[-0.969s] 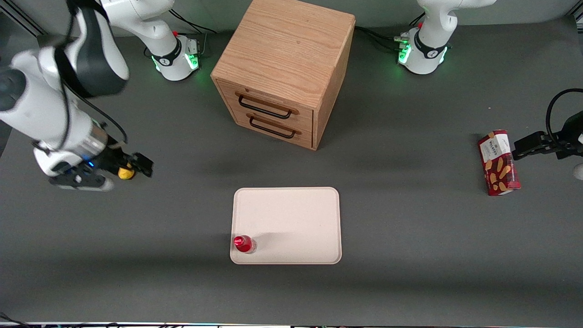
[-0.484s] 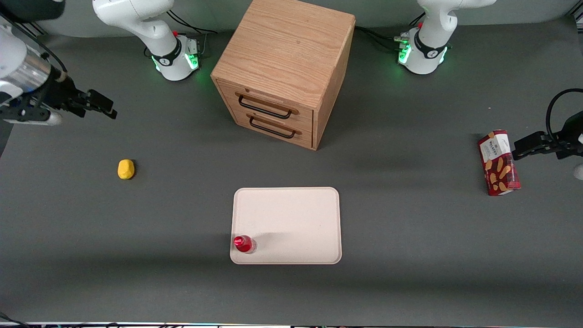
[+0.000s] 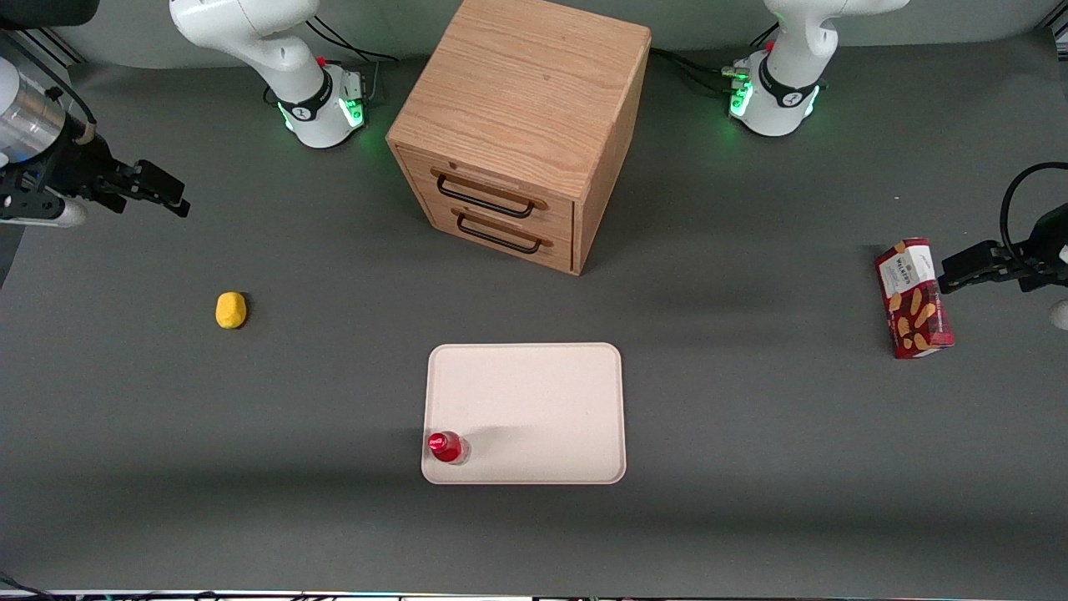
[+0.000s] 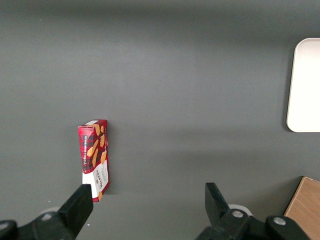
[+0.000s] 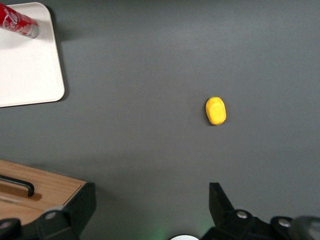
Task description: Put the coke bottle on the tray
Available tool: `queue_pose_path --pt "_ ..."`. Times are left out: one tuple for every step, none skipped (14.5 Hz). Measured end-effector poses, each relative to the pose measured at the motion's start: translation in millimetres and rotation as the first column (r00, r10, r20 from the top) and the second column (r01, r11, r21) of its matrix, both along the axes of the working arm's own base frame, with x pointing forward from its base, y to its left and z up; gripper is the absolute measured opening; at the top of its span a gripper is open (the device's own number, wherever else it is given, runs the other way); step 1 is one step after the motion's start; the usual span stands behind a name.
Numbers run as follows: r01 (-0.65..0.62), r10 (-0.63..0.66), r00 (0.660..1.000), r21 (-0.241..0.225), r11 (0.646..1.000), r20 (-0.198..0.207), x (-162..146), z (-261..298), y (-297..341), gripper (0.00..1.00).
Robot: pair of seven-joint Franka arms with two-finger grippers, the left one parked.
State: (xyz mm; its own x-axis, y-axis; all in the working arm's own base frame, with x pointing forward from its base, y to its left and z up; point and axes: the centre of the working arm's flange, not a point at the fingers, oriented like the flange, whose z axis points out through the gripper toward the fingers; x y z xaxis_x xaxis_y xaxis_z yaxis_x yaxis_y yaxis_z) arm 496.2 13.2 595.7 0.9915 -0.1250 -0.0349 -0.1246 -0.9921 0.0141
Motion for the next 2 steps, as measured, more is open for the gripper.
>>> queue_pose_path --pt "0.001 -0.001 1.000 -0.006 1.000 -0.001 6.3 -1.2 1.4 1.00" --pt "0.001 -0.001 1.000 -0.010 1.000 -0.002 10.9 -1.9 2.6 1.00"
